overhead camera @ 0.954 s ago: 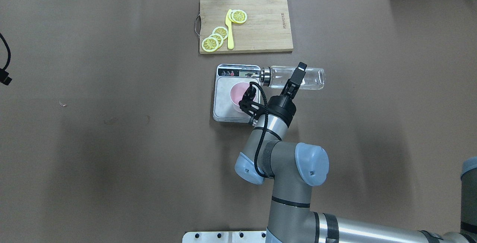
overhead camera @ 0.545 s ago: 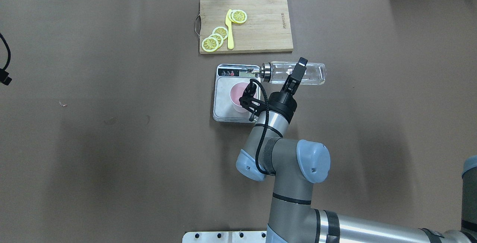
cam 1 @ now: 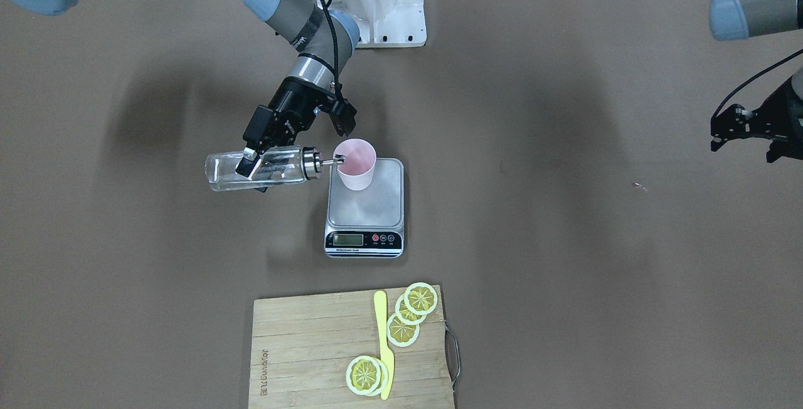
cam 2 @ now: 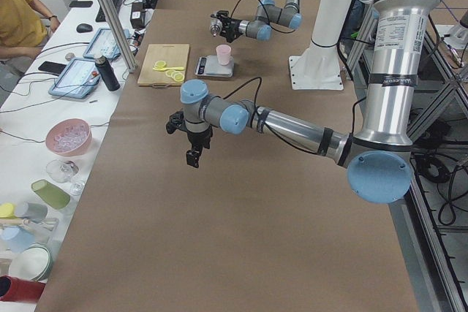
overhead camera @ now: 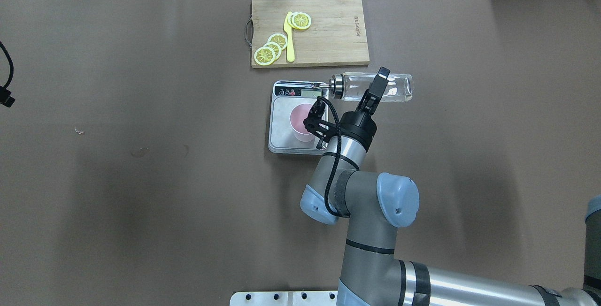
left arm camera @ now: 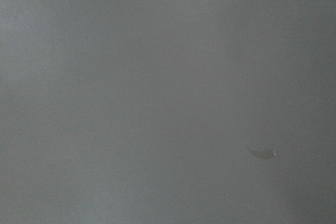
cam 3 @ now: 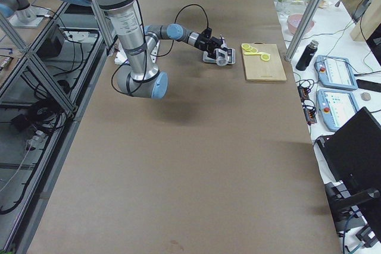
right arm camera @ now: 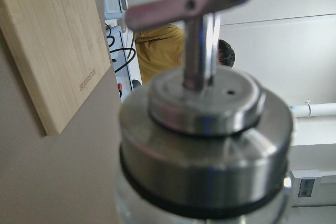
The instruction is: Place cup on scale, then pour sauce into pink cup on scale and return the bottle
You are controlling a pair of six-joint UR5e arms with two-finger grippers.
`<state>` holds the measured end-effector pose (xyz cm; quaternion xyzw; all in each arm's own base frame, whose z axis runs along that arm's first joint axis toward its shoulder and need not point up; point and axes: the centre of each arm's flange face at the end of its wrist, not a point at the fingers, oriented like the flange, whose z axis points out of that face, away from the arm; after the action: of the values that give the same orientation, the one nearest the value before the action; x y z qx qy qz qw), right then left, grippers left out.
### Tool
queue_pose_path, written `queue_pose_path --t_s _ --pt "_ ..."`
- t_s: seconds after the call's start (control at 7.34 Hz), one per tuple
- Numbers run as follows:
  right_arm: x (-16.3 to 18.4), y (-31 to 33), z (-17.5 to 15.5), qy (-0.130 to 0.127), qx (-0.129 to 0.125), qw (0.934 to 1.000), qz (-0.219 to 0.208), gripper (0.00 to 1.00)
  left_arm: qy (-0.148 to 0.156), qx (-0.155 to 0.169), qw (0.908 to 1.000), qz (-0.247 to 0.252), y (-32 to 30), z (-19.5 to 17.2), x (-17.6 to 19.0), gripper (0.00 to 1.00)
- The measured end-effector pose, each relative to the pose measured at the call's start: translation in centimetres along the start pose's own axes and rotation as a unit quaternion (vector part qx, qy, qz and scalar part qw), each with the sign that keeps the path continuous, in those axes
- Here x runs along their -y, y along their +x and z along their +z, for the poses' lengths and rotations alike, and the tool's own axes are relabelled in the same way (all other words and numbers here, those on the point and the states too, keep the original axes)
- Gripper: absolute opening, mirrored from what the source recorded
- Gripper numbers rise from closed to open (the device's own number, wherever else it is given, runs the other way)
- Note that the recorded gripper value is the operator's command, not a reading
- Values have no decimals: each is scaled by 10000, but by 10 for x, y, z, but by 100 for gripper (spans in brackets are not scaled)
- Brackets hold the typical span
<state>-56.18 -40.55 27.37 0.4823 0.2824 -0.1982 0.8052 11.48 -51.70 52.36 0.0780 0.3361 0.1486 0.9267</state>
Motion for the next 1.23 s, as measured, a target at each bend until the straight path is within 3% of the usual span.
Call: queue_pose_path --t_s 1.23 --pt "-5 -8 -9 125 -102 9996 -232 0 -27 6 10000 -25 -3 2 -3 97"
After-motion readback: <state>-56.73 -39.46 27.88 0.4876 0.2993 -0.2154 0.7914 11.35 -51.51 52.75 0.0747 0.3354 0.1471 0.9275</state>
